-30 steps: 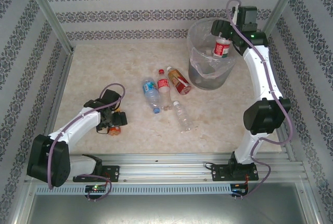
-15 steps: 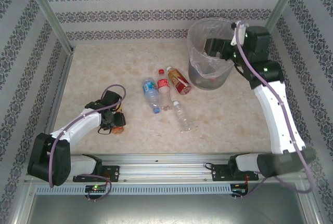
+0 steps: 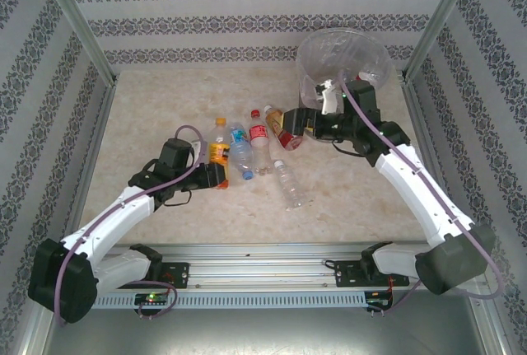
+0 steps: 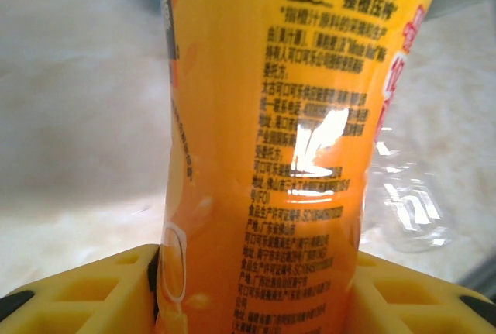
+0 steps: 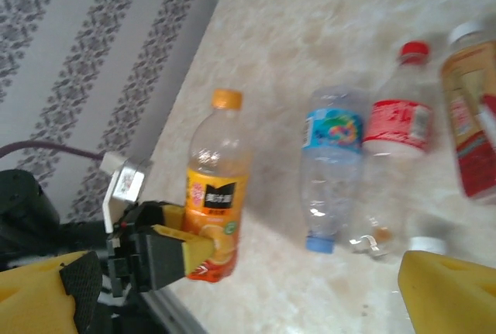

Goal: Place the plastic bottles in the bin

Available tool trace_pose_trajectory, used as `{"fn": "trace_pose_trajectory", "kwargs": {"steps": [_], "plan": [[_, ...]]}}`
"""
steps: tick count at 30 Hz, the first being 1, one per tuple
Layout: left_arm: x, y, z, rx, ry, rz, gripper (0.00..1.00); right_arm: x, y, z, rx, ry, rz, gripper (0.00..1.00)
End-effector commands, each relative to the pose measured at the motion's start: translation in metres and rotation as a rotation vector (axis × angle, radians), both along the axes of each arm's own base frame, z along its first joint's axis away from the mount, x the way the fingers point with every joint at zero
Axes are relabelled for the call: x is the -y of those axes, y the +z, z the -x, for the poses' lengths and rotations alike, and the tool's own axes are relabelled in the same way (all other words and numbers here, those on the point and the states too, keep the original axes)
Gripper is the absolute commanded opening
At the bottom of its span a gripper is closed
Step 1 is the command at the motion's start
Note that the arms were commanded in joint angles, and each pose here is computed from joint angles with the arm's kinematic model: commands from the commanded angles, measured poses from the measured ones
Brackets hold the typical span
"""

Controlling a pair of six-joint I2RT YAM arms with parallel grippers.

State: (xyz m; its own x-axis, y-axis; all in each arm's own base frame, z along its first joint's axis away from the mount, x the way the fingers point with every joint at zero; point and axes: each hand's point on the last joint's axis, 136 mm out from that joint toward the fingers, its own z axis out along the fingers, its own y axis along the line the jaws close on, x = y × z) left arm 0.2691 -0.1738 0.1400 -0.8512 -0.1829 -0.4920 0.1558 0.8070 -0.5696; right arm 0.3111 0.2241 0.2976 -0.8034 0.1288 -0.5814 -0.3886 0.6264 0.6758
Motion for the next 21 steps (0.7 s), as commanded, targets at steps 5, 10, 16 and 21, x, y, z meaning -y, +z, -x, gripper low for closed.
{"fn": "trace_pose_trajectory", "kwargs": {"steps": [5, 10, 16, 21], "plan": [[0.071, 0.068, -0.010, 0.218, -0.169, 0.245, 0.53, -0.042, -0.005, 0.005, -0.023, 0.084, -0.064, 0.98], [0.099, 0.086, -0.009, 0.269, -0.224, 0.325, 0.54, -0.058, -0.018, 0.003, -0.041, 0.096, -0.037, 0.98], [0.117, 0.103, -0.002, 0.327, -0.274, 0.357, 0.54, -0.061, -0.036, -0.007, -0.064, 0.067, -0.001, 0.98], [0.125, 0.109, 0.004, 0.353, -0.305, 0.370, 0.55, -0.064, -0.042, -0.012, -0.070, 0.063, 0.014, 0.98]]}}
